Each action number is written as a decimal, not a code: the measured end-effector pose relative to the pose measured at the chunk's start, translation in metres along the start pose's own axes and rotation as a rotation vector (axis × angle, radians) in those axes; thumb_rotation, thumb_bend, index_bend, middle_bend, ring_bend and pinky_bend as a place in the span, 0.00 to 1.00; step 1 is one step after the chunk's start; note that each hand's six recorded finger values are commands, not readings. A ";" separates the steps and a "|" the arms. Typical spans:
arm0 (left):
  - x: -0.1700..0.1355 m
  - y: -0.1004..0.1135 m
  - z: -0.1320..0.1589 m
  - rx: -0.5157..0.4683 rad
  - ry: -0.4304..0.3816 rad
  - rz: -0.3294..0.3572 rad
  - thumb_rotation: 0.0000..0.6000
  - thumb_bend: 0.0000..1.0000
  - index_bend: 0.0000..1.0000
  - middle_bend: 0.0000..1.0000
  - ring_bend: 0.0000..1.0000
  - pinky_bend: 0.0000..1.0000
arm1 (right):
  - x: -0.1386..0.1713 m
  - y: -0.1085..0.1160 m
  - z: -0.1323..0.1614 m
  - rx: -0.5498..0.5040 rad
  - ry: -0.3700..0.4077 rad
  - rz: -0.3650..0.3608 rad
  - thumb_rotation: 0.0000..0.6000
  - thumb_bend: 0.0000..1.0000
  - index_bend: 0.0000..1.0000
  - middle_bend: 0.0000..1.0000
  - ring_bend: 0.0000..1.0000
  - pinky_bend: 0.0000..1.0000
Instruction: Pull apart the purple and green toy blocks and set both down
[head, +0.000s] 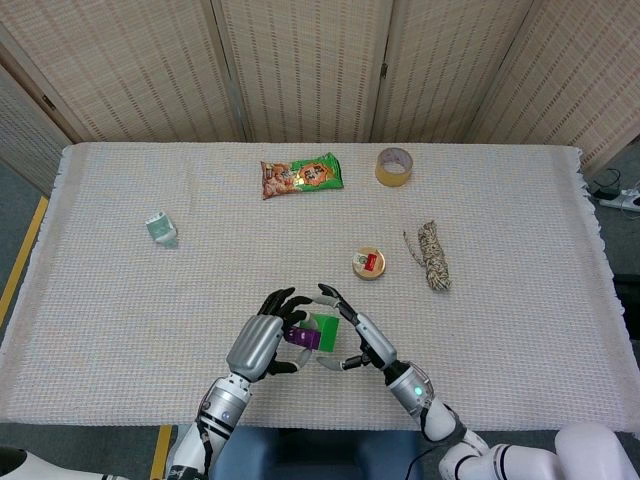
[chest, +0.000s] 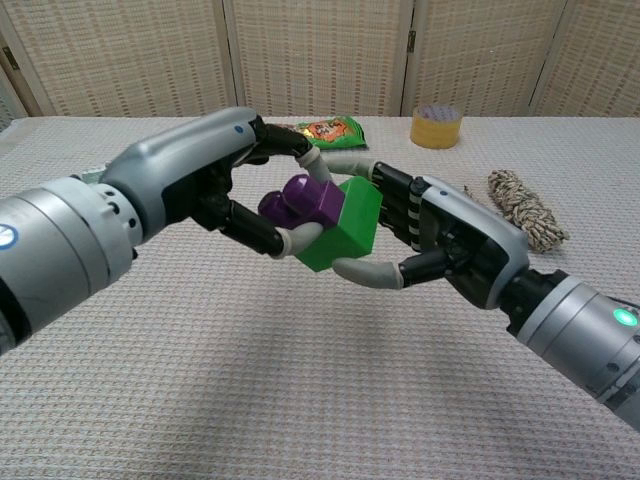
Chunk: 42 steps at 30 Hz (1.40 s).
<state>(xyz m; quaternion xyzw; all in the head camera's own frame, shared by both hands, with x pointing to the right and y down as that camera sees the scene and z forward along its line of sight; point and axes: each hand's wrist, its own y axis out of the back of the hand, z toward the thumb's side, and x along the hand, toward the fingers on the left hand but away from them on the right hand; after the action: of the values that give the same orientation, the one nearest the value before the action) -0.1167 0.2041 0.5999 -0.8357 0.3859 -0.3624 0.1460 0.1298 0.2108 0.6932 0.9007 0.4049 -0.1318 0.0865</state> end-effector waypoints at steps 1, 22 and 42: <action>0.000 0.000 0.000 -0.001 0.000 0.000 1.00 0.43 0.76 0.22 0.01 0.00 | 0.000 -0.001 0.000 0.000 -0.001 0.001 1.00 0.27 0.17 0.00 0.00 0.00; -0.007 -0.009 0.005 -0.010 -0.013 -0.012 1.00 0.43 0.76 0.22 0.01 0.00 | -0.006 -0.001 -0.002 -0.046 0.017 -0.135 1.00 0.27 0.63 0.09 0.04 0.00; -0.001 -0.003 -0.002 0.008 -0.009 0.016 1.00 0.43 0.76 0.22 0.01 0.00 | -0.003 0.008 -0.007 -0.058 0.006 -0.174 1.00 0.27 0.94 0.26 0.11 0.02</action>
<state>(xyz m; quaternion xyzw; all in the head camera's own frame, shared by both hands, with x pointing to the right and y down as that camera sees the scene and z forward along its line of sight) -0.1164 0.2068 0.6023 -0.8336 0.3905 -0.3591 0.1537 0.1352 0.2052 0.7007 0.8596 0.4856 -0.1245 0.0995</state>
